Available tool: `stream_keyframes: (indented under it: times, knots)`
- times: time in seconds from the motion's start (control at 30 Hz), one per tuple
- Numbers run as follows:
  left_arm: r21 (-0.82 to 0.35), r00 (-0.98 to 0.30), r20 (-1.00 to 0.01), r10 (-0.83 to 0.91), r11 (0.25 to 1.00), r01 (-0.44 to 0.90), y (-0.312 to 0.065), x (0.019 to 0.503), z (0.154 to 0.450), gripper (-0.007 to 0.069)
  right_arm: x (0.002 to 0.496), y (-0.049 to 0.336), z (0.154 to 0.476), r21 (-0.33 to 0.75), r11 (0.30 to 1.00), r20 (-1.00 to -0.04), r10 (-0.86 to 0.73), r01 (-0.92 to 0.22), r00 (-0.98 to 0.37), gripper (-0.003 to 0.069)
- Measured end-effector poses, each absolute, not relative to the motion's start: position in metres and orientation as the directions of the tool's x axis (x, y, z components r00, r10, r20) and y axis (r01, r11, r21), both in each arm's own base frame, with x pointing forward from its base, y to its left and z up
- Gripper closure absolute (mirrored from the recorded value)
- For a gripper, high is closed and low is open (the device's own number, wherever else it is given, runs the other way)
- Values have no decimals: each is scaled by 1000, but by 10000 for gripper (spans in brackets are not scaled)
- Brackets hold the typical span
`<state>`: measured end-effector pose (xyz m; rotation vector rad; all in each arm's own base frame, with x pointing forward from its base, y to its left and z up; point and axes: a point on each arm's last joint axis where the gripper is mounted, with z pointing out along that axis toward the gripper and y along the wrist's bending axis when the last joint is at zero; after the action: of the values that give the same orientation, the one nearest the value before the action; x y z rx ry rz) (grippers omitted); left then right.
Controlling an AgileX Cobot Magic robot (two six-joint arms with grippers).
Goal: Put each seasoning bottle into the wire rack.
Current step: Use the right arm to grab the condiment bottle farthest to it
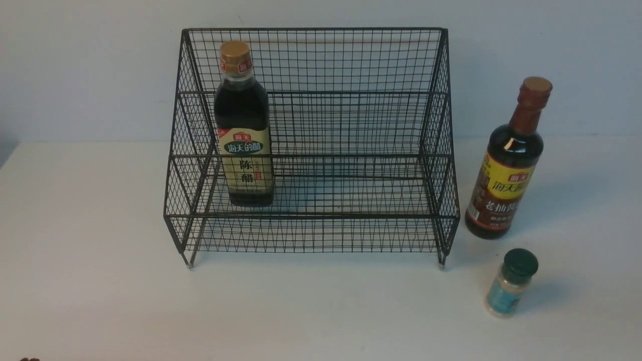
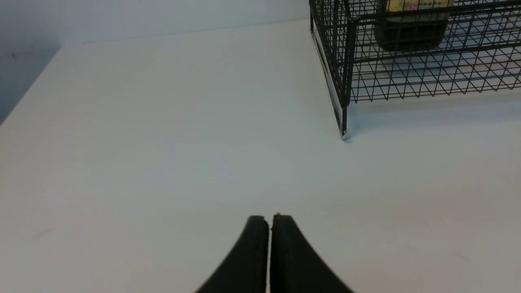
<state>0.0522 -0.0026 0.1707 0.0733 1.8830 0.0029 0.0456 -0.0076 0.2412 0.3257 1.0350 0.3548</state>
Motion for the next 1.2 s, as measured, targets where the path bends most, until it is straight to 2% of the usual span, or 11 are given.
stream_keyframes:
  times: [0.17,0.23,0.4,0.6,0.77,0.87,0.9,0.97,1.03,1.13,1.2]
  knots:
    - [39,-307,-950,52,998,49,-3,52,171,630,55,0,264,295,947,-863,321,-127,390,672]
    - [39,-306,-950,53,998,49,-3,52,171,630,75,7,290,170,975,-923,208,-142,325,672]
    - [39,-306,-950,53,998,49,-3,52,171,630,121,18,312,62,971,-969,114,-229,221,672]
    - [39,-306,-950,53,998,49,-3,52,171,630,179,23,309,92,951,-991,117,-294,68,665]
    - [39,-306,-950,53,998,49,-3,52,171,630,220,23,298,96,951,-995,93,-293,-21,605]
    - [39,-306,-950,53,998,49,-3,52,171,630,233,22,293,85,954,-996,75,-288,-47,550]
    - [39,-306,-950,53,998,49,-3,52,171,630,244,21,288,94,955,-995,78,-281,-69,482]
    - [39,-306,-950,53,998,49,-3,52,171,630,251,21,285,106,955,-993,87,-276,-81,424]
    - [39,-306,-950,53,998,49,-3,52,171,630,263,20,280,123,954,-990,99,-275,-98,311]
    - [39,-306,-950,53,998,49,-3,52,171,630,277,21,273,133,950,-988,104,-282,-115,193]
    - [39,-306,-950,53,998,49,-3,52,171,630,284,21,269,139,948,-986,107,-286,-125,142]
